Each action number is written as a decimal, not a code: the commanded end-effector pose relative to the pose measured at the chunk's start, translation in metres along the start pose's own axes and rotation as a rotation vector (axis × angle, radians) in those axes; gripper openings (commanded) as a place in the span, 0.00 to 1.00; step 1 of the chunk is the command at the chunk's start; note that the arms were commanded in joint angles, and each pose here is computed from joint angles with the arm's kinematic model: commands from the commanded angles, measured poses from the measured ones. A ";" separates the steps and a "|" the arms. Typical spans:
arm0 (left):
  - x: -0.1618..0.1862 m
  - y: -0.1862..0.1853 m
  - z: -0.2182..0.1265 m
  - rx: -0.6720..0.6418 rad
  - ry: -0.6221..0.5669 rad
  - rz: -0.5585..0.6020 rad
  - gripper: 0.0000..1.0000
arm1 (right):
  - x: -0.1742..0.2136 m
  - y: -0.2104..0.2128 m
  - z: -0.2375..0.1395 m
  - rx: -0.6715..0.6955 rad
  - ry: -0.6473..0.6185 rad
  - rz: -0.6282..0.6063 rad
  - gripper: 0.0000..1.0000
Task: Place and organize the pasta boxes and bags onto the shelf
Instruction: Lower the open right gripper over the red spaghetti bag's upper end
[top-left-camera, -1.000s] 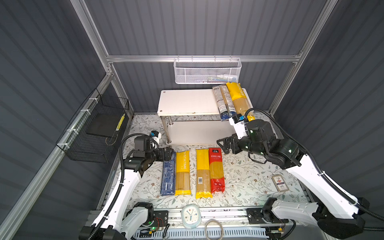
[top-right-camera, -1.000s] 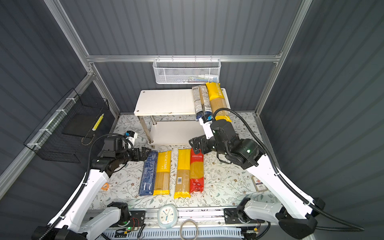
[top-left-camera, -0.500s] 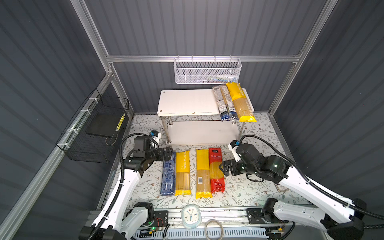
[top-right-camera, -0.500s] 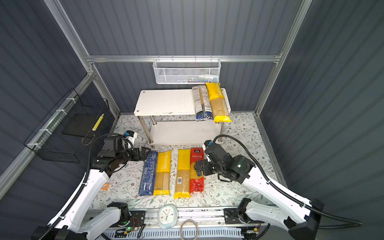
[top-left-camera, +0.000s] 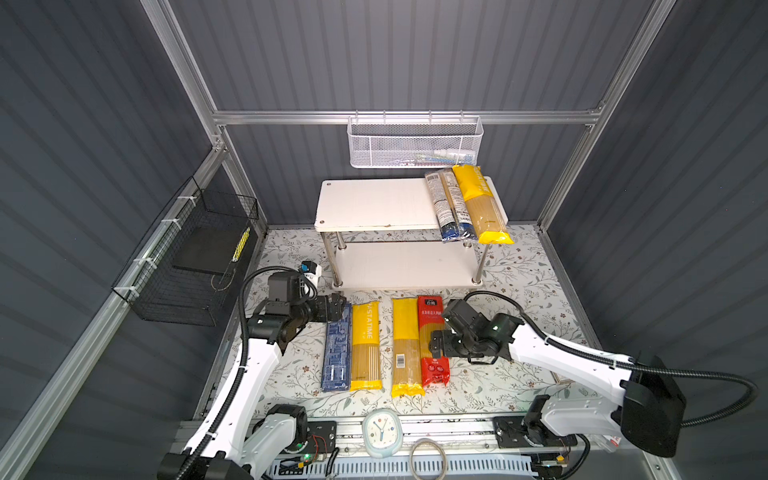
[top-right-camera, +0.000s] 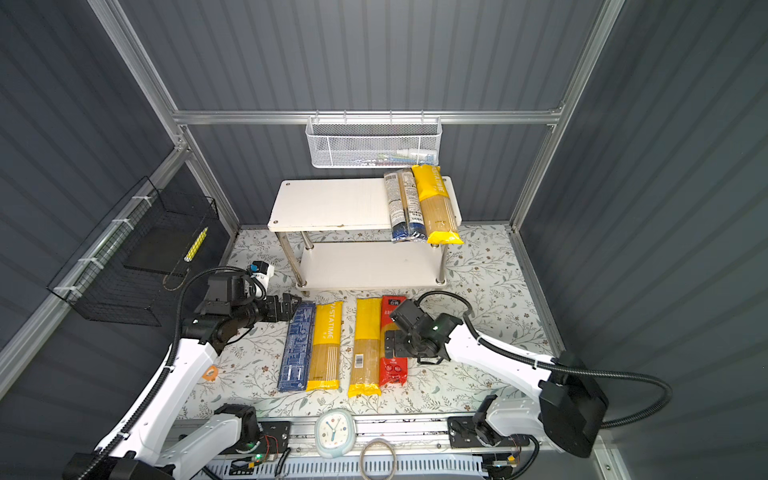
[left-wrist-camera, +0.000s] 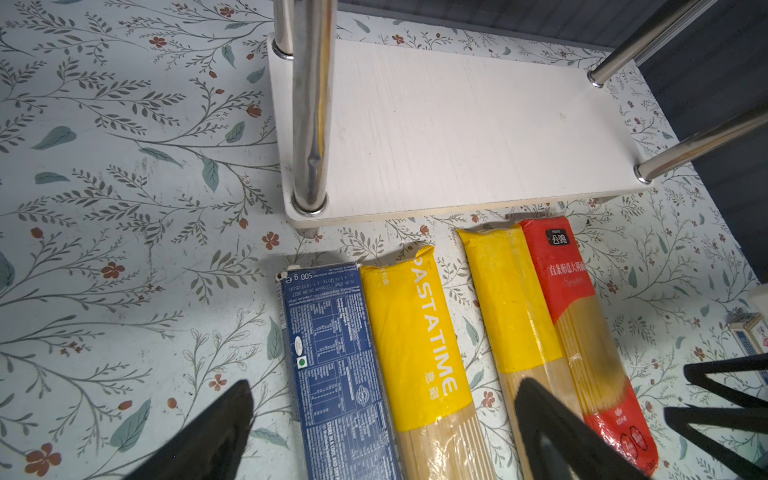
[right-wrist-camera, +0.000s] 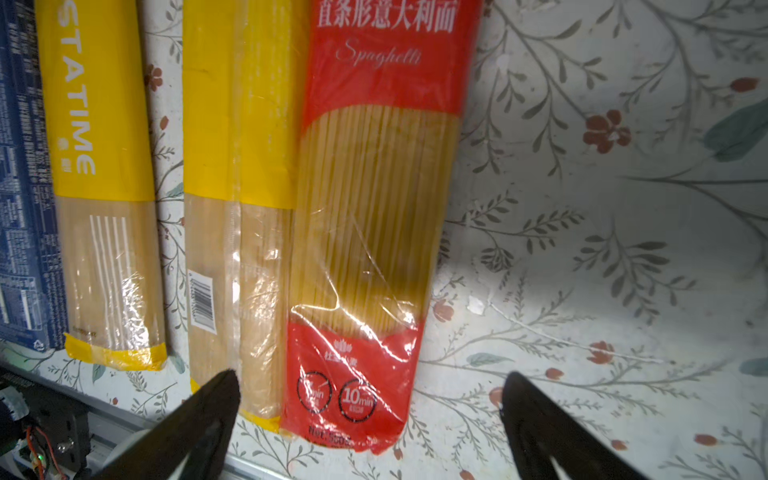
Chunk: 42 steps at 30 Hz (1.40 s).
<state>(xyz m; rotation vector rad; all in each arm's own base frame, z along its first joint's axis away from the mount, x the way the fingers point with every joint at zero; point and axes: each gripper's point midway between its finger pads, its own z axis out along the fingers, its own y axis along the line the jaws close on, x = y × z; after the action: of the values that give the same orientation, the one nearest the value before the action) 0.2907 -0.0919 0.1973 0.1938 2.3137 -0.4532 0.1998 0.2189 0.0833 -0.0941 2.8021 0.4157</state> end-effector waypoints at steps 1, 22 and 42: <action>-0.007 -0.004 -0.009 -0.001 -0.018 0.029 0.99 | -0.001 0.007 0.008 -0.041 -0.002 0.056 0.99; -0.005 -0.003 -0.006 0.003 -0.004 0.025 0.99 | -0.005 0.005 0.047 0.050 0.010 -0.004 0.97; -0.006 -0.004 -0.007 0.007 -0.010 0.030 0.99 | -0.012 -0.008 0.054 0.171 0.015 -0.036 0.95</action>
<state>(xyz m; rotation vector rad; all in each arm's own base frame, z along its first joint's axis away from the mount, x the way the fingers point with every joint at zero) 0.2906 -0.0920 0.1974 0.1966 2.3132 -0.4525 0.2280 0.2352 0.0372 -0.0906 2.8244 0.2495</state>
